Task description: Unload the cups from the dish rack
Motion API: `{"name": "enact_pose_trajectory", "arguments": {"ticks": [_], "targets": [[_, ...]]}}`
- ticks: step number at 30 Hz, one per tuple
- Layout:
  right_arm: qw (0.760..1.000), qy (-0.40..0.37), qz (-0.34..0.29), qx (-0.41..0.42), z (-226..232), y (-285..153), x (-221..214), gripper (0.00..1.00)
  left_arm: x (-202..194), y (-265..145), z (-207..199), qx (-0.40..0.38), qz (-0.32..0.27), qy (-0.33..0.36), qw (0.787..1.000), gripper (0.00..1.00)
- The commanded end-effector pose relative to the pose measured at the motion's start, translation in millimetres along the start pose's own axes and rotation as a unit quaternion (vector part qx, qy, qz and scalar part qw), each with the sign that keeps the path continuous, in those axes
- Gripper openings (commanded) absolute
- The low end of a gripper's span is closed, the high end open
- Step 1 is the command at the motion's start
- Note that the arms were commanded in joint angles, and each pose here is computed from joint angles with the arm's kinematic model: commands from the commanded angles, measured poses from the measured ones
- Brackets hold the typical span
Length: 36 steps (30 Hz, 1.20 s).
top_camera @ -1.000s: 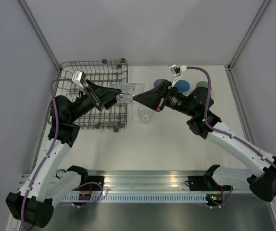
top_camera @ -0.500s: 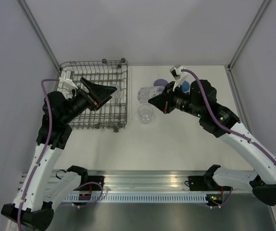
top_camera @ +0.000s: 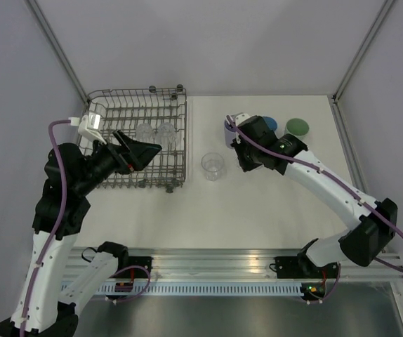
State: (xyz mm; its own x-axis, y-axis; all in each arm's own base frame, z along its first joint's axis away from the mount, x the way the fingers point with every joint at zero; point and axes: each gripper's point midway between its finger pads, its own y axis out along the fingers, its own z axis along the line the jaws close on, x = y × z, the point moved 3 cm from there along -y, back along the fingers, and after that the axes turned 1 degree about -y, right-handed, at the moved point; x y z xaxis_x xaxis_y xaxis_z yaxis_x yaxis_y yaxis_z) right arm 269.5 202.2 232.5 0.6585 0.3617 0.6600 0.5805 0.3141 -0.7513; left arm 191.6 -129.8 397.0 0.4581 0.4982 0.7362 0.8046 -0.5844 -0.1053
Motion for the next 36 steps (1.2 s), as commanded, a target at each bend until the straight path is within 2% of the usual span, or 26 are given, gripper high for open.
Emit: {"name": "enact_pose_trajectory", "arguments": {"ticks": [1,7,17,33,36], "targets": [[0.999,-0.018,0.018,-0.047,-20.1,9.6,4.7,0.01,3.1,-14.8,2.7,0.017,-0.006,0.071,0.997,1.00],[0.994,-0.039,0.083,-0.052,-19.7,48.8,-6.3,0.00,-1.4,-22.7,11.8,0.041,0.005,0.105,0.994,1.00],[0.987,-0.063,0.145,-0.032,-11.7,94.1,-18.1,0.00,-9.3,-26.6,23.6,0.061,0.020,0.131,0.989,1.00],[0.983,-0.070,0.168,-0.001,-1.8,129.7,-24.9,0.00,-16.1,-23.1,34.8,0.077,0.031,0.131,0.988,1.00],[0.983,-0.068,0.173,-0.003,-2.6,130.1,-26.9,0.05,-16.7,-23.5,35.1,0.077,0.032,0.133,0.988,1.00]]}}
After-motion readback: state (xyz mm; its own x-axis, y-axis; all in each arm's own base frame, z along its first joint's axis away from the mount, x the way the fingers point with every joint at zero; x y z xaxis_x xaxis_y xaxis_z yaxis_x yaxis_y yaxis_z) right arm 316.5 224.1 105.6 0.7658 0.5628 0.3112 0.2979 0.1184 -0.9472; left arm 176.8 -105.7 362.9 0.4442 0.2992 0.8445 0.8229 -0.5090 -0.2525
